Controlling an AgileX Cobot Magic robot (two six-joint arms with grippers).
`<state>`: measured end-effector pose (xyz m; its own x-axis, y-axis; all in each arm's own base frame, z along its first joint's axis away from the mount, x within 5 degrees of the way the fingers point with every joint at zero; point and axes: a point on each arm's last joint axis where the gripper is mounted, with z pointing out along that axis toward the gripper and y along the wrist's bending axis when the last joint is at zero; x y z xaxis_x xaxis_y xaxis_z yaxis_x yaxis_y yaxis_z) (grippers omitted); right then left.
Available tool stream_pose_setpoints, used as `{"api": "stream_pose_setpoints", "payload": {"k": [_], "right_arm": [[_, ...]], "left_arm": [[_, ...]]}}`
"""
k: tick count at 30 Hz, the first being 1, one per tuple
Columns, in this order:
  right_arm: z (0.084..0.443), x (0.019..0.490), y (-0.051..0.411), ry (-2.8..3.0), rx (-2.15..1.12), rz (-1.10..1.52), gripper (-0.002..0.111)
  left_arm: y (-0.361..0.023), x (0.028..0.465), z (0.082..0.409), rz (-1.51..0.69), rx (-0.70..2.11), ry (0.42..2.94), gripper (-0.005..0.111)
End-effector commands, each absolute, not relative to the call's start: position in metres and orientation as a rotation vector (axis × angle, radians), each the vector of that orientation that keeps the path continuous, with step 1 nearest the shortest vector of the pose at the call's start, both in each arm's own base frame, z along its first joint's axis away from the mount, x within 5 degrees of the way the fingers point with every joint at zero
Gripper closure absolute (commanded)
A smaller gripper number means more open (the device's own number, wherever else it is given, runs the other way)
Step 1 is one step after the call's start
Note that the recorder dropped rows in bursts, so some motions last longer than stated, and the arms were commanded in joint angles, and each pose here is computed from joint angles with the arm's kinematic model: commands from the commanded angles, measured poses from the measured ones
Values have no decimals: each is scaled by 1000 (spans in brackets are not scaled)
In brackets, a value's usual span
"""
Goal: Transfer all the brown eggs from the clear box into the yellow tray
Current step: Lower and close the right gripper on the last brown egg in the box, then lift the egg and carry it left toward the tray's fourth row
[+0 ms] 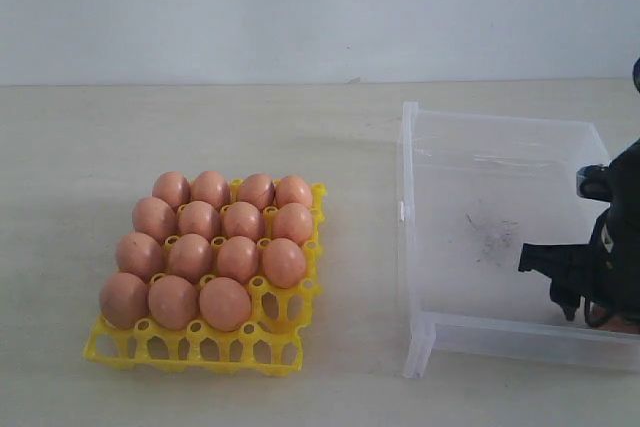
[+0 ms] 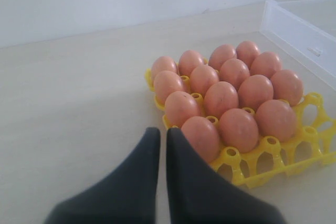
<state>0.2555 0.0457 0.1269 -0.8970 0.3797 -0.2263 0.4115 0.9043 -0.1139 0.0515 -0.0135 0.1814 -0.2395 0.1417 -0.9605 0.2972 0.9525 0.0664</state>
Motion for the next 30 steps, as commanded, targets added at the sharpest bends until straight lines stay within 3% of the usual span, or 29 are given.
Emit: {"api": "stream_pose_setpoints", "payload": {"k": [1,6,8,9,11,20,30], "right_arm": [[119,259,43,2851,604,-245,52],[120,262,42,2807,603,-243,52],[120,264,43,2793,576,-223,66],[120,265,44,2787,571,-206,84],[120,267,45,2782,547,-187,108],[126,288,67,2582,69,119,108],[133,292,84,2444,-289,259,108]], "left_arm": [[-14,51,181,-160,325,1815,103],[-14,51,181,-160,325,1815,103],[-14,51,181,-160,325,1815,103],[-14,51,181,-160,325,1815,103],[-14,51,181,-160,325,1815,103],[-14,51,181,-160,325,1815,103],[-14,51,181,-160,325,1815,103]]}}
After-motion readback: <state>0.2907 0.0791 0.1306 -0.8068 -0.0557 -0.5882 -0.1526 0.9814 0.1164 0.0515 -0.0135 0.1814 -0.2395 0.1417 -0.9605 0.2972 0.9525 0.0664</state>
